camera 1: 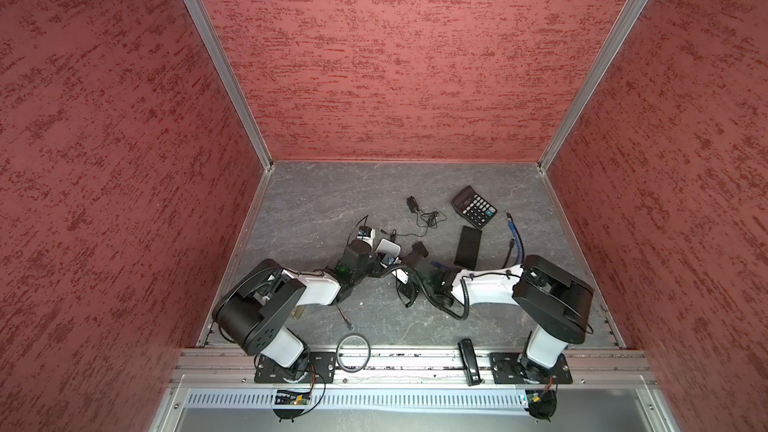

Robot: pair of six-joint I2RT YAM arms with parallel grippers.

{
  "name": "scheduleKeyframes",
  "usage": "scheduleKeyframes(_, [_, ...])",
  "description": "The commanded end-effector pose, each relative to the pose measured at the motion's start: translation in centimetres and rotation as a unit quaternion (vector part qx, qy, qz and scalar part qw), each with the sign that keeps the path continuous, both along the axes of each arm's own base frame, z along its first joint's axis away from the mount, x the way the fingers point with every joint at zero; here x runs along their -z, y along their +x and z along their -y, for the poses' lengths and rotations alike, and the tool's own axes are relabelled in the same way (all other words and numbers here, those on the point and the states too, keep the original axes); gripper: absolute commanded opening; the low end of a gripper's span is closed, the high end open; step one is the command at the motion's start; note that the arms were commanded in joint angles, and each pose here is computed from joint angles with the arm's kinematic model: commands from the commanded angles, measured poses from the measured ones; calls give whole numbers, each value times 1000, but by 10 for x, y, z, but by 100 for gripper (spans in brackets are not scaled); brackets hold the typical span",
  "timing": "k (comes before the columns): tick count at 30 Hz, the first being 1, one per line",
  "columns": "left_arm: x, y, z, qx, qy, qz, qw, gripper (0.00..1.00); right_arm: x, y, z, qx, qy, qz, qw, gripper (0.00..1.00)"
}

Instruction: Insert the plug into the switch port

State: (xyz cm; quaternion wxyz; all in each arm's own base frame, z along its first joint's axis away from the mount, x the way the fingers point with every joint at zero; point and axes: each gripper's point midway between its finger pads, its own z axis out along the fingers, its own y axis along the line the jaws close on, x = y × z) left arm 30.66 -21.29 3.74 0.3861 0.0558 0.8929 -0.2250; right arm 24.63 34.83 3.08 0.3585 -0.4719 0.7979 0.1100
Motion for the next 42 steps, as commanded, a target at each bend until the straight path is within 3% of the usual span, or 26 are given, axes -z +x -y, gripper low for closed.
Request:
scheduleKeyframes(1, [2, -15, 20, 51, -8, -13, 999, 59, -36, 4, -35, -22, 70, 42, 996, 0])
scheduleKeyframes(19, [-11, -36, 56, 135, -103, -22, 985, 57, -45, 11, -56, -40, 121, 84, 988, 0])
scheduleKeyframes(42, [-6, -59, 81, 187, -89, -38, 978, 56, -94, 17, -95, -91, 180, 133, 970, 0])
